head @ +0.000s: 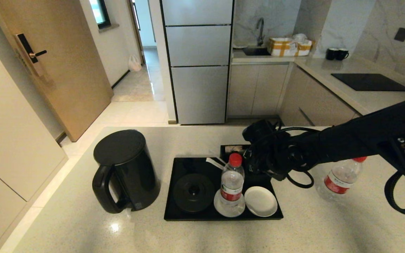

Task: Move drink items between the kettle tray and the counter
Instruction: Pick up the tea bag

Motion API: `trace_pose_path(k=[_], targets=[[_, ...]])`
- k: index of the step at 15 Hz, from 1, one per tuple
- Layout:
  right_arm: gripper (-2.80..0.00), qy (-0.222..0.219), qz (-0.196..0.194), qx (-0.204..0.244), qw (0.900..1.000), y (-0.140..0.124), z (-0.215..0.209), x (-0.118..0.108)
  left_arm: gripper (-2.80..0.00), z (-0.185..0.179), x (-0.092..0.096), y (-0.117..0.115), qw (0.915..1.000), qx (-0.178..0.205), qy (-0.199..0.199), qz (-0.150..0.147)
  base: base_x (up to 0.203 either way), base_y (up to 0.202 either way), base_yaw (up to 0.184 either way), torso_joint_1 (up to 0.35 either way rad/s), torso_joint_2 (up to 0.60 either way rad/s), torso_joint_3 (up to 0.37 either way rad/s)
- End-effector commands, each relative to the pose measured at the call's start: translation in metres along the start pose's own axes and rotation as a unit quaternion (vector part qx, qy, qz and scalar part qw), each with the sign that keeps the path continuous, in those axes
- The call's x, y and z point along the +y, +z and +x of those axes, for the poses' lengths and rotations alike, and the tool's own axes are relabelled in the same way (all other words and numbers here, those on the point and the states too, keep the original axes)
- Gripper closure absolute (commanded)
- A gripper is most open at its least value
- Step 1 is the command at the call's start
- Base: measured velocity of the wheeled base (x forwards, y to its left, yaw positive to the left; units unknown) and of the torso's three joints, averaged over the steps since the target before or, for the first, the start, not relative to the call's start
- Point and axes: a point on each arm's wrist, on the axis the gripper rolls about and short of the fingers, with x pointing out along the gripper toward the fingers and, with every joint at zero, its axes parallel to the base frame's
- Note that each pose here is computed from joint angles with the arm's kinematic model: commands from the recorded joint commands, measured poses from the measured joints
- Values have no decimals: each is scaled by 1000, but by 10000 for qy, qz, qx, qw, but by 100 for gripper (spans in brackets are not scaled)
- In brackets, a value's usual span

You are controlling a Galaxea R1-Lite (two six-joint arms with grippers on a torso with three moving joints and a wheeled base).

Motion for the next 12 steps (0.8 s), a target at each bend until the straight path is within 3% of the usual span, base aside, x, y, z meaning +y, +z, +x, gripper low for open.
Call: trace_pose_path(k=[1,11,12], targets=[[-280,-33,8,22,10000,-2,1,-2,0,0,0,0,10000,-6,5,-2,0,0,0,0,0,0],[-280,5,-35,46,10000,-3,10,5,0,0,0,0,10000,-6,5,-2,0,0,0,0,0,0],[0,8,-26,45,10000,-3,10,5,0,0,0,0,10000,-6,4,-2,0,0,0,0,0,0]])
